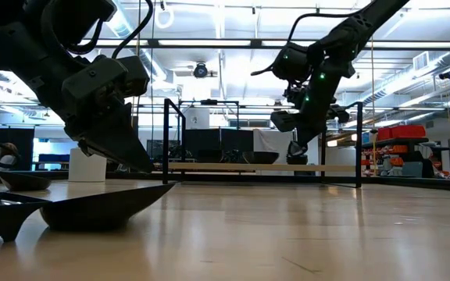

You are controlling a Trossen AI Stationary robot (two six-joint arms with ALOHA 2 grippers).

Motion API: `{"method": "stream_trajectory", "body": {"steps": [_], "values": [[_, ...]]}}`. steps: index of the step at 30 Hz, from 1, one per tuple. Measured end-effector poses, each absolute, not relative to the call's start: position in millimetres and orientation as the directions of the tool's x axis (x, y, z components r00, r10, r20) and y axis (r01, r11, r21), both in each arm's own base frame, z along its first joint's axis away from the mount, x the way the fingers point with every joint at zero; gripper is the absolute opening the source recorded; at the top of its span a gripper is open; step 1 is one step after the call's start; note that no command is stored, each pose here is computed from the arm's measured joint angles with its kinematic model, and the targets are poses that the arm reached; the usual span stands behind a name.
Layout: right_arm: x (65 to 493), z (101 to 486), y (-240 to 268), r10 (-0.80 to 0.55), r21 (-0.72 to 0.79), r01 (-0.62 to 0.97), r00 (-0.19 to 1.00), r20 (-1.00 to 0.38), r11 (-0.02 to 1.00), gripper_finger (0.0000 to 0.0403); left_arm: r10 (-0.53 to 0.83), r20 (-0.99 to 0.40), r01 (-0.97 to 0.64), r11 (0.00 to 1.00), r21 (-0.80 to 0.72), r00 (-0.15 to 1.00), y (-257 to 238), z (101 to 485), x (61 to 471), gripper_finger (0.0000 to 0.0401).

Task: Pick & Place Mini shaped plates
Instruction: Stack the black teardrop shaped bowl on top of the other black teardrop shaped bowl on the shelf

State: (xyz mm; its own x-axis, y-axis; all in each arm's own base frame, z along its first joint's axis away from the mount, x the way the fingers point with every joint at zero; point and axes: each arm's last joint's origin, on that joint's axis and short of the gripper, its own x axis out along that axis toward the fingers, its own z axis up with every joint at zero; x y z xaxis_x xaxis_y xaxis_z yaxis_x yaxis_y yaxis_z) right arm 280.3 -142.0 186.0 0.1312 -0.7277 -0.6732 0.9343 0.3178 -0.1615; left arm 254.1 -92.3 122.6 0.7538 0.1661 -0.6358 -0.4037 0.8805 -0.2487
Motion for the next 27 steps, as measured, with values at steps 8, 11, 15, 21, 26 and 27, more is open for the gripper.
{"method": "stream_trajectory", "body": {"steps": [8, 11, 15, 21, 26, 27], "values": [[280.5, 186.7, -144.3, -0.733, -0.15, 0.939, 0.136, -0.666, 0.311, 0.0037, 0.166, -0.636, -0.404, 0.88, -0.249, 0.754, -92.3, 122.6, 254.2, 0.0012], [280.7, 186.9, -144.3, -0.734, -0.153, 0.937, 0.138, -0.665, 0.315, 0.006, 0.166, -0.636, -0.404, 0.88, -0.249, 0.754, -92.3, 122.6, 254.2, 0.0012], [282.6, 187.7, -144.7, -0.73, -0.178, 0.913, 0.163, -0.664, 0.366, 0.0099, 0.166, -0.636, -0.404, 0.88, -0.249, 0.754, -92.3, 122.6, 254.2, 0.0012], [285.4, 187.2, -143.4, -0.672, -0.183, 0.853, 0.233, -0.703, 0.488, 0.0135, 0.176, -0.632, -0.41, 0.879, -0.244, 0.754, -92.0, 122.7, 254.2, 0.0012], [286.3, 184.4, -139.4, -0.567, -0.098, 0.818, 0.301, -0.767, 0.567, 0.0115, 0.177, -0.632, -0.41, 0.879, -0.244, 0.754, -92.0, 122.7, 254.2, 0.0012], [285.4, 183.9, -139.2, -0.563, -0.095, 0.824, 0.292, -0.773, 0.559, 0.0106, 0.177, -0.632, -0.41, 0.879, -0.244, 0.754, -92.0, 122.7, 254.2, 0.0012]]}}
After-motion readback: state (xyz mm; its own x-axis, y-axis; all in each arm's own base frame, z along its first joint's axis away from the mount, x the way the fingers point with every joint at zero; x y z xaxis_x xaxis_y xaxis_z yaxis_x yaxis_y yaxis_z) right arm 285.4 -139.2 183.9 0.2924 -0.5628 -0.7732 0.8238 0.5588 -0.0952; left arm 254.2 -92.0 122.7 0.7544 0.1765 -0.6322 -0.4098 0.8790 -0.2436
